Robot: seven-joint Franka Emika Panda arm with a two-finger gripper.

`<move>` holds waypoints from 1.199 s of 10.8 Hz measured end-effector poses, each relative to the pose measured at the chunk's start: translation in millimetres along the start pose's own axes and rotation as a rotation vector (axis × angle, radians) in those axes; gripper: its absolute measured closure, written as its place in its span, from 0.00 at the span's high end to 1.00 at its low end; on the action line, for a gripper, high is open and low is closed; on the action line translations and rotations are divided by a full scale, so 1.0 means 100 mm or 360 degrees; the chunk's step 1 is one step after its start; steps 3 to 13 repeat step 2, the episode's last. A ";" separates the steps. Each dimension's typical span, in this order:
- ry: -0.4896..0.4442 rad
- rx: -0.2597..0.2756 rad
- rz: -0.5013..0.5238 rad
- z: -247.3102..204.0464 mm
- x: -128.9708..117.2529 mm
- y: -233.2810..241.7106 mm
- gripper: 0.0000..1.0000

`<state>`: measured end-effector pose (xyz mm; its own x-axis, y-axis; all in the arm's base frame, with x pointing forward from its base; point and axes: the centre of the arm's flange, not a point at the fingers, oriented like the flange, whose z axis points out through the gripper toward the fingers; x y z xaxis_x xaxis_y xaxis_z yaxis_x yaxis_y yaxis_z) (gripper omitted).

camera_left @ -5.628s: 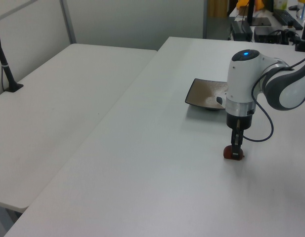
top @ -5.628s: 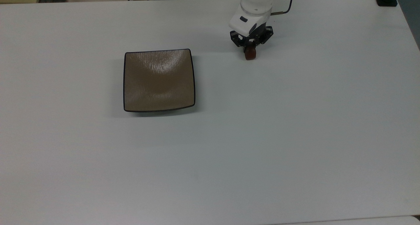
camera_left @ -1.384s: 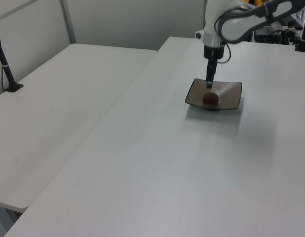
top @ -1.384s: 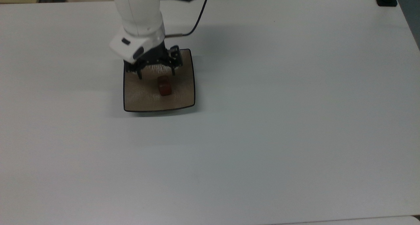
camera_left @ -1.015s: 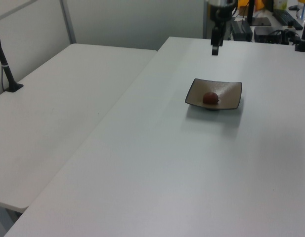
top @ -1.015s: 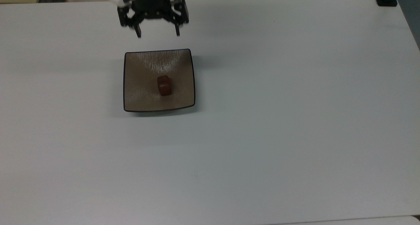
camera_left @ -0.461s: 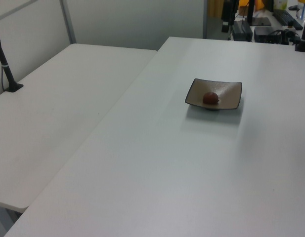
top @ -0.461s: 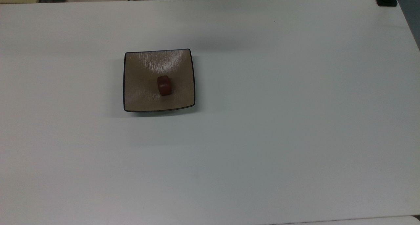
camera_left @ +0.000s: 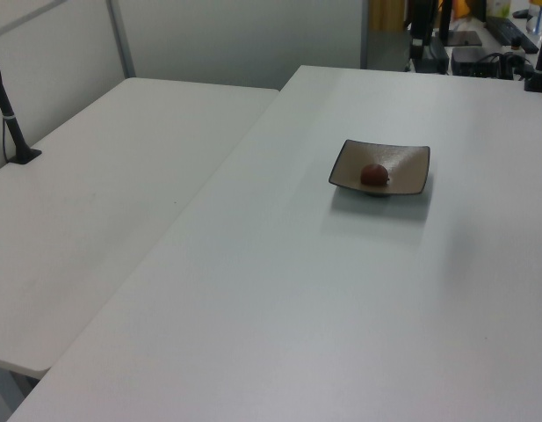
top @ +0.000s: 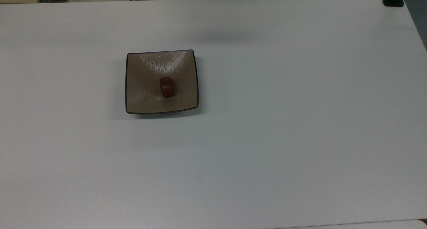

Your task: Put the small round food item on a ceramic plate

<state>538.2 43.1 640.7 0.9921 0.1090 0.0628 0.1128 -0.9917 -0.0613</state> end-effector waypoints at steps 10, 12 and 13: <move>-0.0024 0.0003 -0.0001 0.06 -0.05 0.00 1.00; -0.0024 0.0003 -0.0001 0.06 -0.05 0.00 1.00; -0.0024 0.0003 -0.0001 0.06 -0.05 0.00 1.00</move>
